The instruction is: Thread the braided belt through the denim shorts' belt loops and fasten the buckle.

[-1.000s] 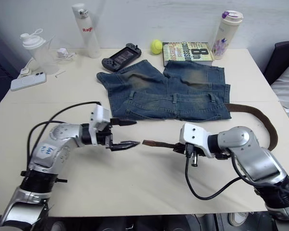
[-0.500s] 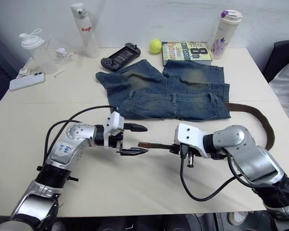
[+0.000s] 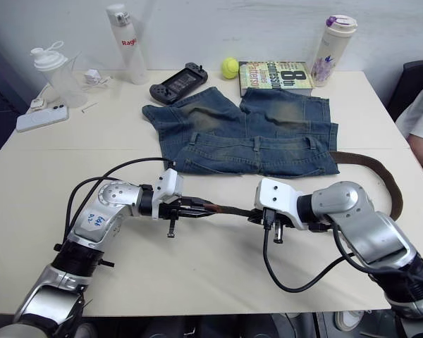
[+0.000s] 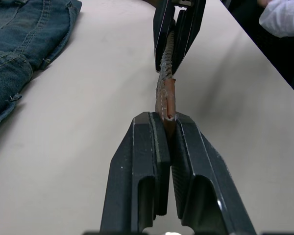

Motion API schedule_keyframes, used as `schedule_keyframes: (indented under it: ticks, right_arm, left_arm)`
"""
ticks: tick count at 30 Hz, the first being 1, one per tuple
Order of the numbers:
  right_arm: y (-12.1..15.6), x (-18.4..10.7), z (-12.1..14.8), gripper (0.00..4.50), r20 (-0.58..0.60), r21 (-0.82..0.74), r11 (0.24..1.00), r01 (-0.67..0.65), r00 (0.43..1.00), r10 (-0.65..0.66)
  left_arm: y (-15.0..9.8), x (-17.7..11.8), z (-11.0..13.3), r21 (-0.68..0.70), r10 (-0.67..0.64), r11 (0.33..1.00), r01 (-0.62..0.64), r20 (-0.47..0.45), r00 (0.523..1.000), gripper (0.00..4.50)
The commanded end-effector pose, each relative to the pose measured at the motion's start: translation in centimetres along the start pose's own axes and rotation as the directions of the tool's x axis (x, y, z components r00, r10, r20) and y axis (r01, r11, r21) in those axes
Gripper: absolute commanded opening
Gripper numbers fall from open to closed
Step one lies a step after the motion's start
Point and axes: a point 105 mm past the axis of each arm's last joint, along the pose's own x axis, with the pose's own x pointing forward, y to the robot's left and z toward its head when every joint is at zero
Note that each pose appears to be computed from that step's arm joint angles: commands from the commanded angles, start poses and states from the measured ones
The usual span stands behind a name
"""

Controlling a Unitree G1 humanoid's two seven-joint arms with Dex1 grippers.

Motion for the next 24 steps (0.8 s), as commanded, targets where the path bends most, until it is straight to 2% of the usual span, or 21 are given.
schedule_keyframes:
  ticks: [1,3,4,5,6,8,9,11,12,15,17,19,22,24]
  right_arm:
    - [-0.2,-0.6,1.7,0.88,0.060,-0.025,0.999,0.042,0.997,-0.040]
    - [-0.4,-0.8,2.3,1.71,0.108,0.007,0.998,0.065,0.992,-0.066]
    - [-1.0,-1.4,2.8,2.19,0.157,0.057,0.992,0.114,0.980,-0.122]
    - [-1.5,-1.9,3.1,2.90,0.188,0.096,0.984,0.148,0.968,-0.164]
    - [-1.9,-2.8,3.3,3.09,0.226,0.151,0.972,0.179,0.951,-0.211]
    - [-2.3,-4.9,3.5,4.14,0.303,0.282,0.939,0.198,0.910,-0.282]
    - [-2.3,-6.0,3.3,4.44,0.337,0.346,0.916,0.203,0.884,-0.323]
    - [-2.2,-7.8,3.2,4.44,0.412,0.448,0.876,0.179,0.828,-0.380]
    - [-1.7,-8.5,3.4,4.44,0.469,0.499,0.858,0.121,0.795,-0.385]
    - [2.6,-8.6,4.0,4.44,0.624,0.532,0.830,-0.166,0.739,-0.253]
    - [4.7,-7.0,4.0,4.44,0.642,0.570,0.774,-0.277,0.738,-0.209]
    - [5.8,-4.7,3.8,4.44,0.631,0.638,0.689,-0.345,0.747,-0.210]
    - [5.8,-1.4,3.4,4.44,0.593,0.741,0.558,-0.374,0.753,-0.284]
    - [4.5,0.1,3.1,4.44,0.558,0.800,0.484,-0.355,0.737,-0.382]
  left_arm:
    - [0.1,-0.3,1.0,-0.011,0.026,1.000,-0.025,0.054,0.998,0.00]
    - [0.2,-0.2,1.0,-0.039,0.036,0.999,-0.034,0.068,0.997,0.00]
    - [0.3,-0.2,1.0,-0.088,0.049,0.995,-0.041,0.092,0.995,0.00]
    - [0.3,-0.2,1.0,-0.125,0.058,0.991,-0.044,0.109,0.992,0.00]
    - [0.3,-0.3,0.9,-0.175,0.068,0.984,-0.045,0.129,0.989,0.00]
    - [-0.2,-0.4,0.5,-0.274,0.072,0.961,-0.029,0.148,0.986,0.00]
    - [-0.4,-0.5,0.4,-0.331,0.086,0.943,-0.025,0.170,0.982,0.00]
    - [-0.5,-0.6,0.7,-0.446,0.123,0.895,-0.009,0.227,0.966,0.00]
    - [-0.4,-0.6,0.9,-0.511,0.147,0.860,0.008,0.263,0.953,0.00]
    - [-0.3,-0.9,1.7,-0.672,0.219,0.736,0.084,0.353,0.910,0.00]
    - [-0.8,-1.0,2.4,-0.724,0.233,0.672,0.155,0.405,0.884,0.00]
    - [-1.7,-1.1,3.1,-0.737,0.212,0.638,0.223,0.447,0.869,0.00]
    - [-2.6,-1.0,3.6,-0.750,0.194,0.607,0.263,0.461,0.866,0.00]
    - [-2.8,-1.0,3.4,-0.757,0.190,0.602,0.253,0.444,0.876,0.00]
